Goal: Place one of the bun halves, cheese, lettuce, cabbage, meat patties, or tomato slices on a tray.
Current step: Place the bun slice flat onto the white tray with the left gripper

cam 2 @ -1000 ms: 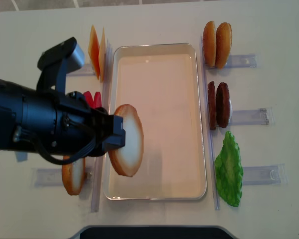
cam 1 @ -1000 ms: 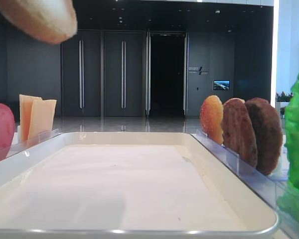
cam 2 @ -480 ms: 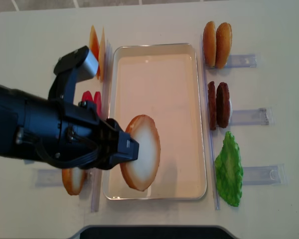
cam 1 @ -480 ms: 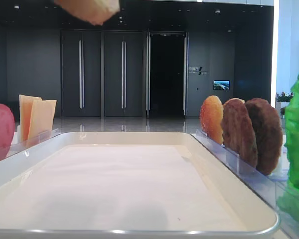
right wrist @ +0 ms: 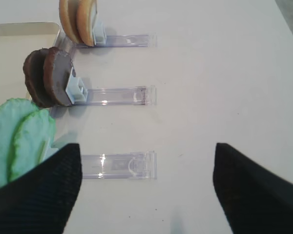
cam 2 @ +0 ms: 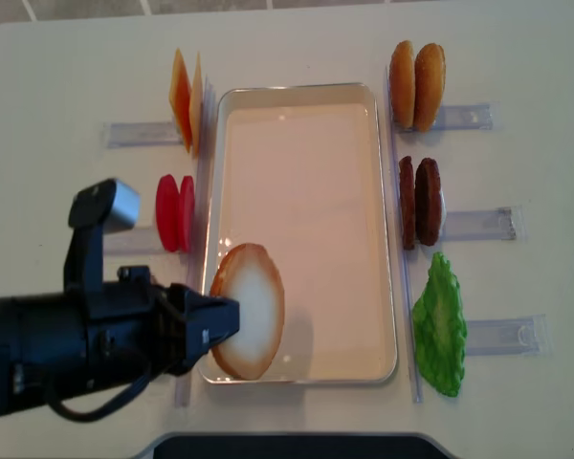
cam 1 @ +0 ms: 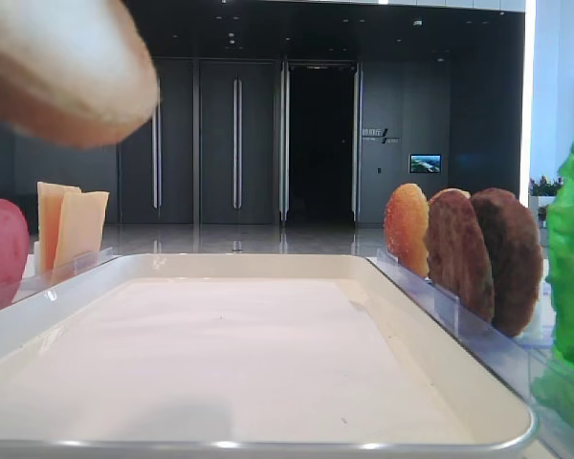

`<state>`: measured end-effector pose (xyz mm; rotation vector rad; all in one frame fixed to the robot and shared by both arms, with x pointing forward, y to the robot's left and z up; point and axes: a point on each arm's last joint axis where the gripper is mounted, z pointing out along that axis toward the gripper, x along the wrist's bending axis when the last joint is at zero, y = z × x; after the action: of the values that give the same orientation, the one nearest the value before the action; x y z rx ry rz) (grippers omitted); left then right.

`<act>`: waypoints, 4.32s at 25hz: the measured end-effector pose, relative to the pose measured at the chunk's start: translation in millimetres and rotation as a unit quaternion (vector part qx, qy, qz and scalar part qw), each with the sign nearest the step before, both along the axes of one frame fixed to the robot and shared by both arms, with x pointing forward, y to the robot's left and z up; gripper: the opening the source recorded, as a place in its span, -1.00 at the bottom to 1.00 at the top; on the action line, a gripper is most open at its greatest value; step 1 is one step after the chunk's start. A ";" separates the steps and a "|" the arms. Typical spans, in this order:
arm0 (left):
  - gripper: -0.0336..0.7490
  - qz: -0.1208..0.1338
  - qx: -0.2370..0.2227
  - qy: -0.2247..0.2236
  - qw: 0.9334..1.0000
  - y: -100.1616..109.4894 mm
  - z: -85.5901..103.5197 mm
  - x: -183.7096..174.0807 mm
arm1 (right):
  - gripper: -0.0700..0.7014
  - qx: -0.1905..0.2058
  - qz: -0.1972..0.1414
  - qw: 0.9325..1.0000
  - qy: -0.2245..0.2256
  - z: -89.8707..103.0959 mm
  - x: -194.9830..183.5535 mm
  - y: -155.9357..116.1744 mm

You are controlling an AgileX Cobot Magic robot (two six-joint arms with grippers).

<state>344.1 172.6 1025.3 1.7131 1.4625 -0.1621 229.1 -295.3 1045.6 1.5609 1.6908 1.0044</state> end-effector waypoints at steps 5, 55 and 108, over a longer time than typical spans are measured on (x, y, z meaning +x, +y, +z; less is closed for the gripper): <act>-0.58 0.017 -0.020 -0.013 1.000 5.7 -5.1 -2.9 | 0.62 0.000 0.000 1.000 0.000 0.0 0.0 0.0; -0.59 -0.105 -0.094 0.061 0.988 -5.8 -90.5 78.5 | 0.62 0.000 0.000 1.000 0.000 0.0 0.0 0.0; -0.60 -0.058 -0.063 0.170 0.982 -38.8 -130.2 111.3 | 0.62 0.000 0.000 1.000 0.000 0.0 0.0 0.0</act>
<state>455.4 133.8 895.0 1.7247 1.5574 -0.6244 229.1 -295.3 1045.6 1.5609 1.6908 1.0044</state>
